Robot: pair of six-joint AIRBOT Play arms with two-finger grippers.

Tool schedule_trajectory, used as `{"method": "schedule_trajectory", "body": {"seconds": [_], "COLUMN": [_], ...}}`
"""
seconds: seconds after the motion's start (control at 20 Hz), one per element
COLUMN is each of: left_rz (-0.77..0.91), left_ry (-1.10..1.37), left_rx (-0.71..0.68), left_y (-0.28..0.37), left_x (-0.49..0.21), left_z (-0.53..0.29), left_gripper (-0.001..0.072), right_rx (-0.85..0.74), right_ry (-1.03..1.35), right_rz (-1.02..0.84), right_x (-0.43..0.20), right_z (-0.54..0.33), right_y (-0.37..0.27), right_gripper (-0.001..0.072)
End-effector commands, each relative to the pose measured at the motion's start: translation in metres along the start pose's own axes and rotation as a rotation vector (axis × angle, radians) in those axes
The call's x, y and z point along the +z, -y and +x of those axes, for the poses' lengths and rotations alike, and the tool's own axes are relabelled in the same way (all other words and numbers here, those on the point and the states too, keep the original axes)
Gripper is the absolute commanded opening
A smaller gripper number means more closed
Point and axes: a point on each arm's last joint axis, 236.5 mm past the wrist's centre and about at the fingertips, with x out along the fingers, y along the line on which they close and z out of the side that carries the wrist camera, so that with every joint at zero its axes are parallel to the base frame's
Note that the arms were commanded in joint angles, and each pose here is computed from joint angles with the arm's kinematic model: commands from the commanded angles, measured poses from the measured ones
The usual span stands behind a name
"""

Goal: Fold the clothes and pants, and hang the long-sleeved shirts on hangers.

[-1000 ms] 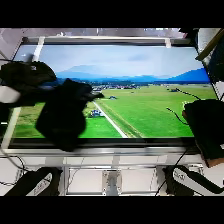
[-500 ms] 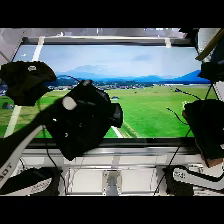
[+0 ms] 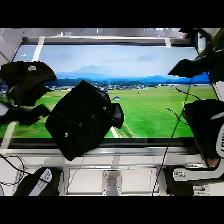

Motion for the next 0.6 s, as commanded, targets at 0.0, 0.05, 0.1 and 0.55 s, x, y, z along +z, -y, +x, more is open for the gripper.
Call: {"method": "schedule_trajectory", "body": {"seconds": [0.0,0.05,0.1,0.55], "left_rz": [-0.283,-0.311,-0.331,-0.473], "left_ry": [0.009,0.016,0.018,0.035], "left_rx": [-0.038,-0.046,-0.051,-0.395], "left_y": [-0.041,-0.043,-0.045,0.005], "left_x": [-0.021,-0.019,-0.015,0.025], "left_z": [0.016,0.024,0.031,0.077], "left_gripper": [0.0694,0.0694,0.0694,0.0025], "right_rx": [0.048,0.035,0.018,0.008], "right_ry": [-0.011,-0.028,-0.054,-0.188], "right_rz": [-0.066,-0.094,-0.121,-0.179], "right_x": [0.015,0.015,0.012,-0.013], "right_z": [0.057,0.075,0.092,0.174], "right_y": [-0.033,-0.039,-0.043,-0.054], "right_gripper": [0.0408,0.0408,0.0408,0.0408]}}
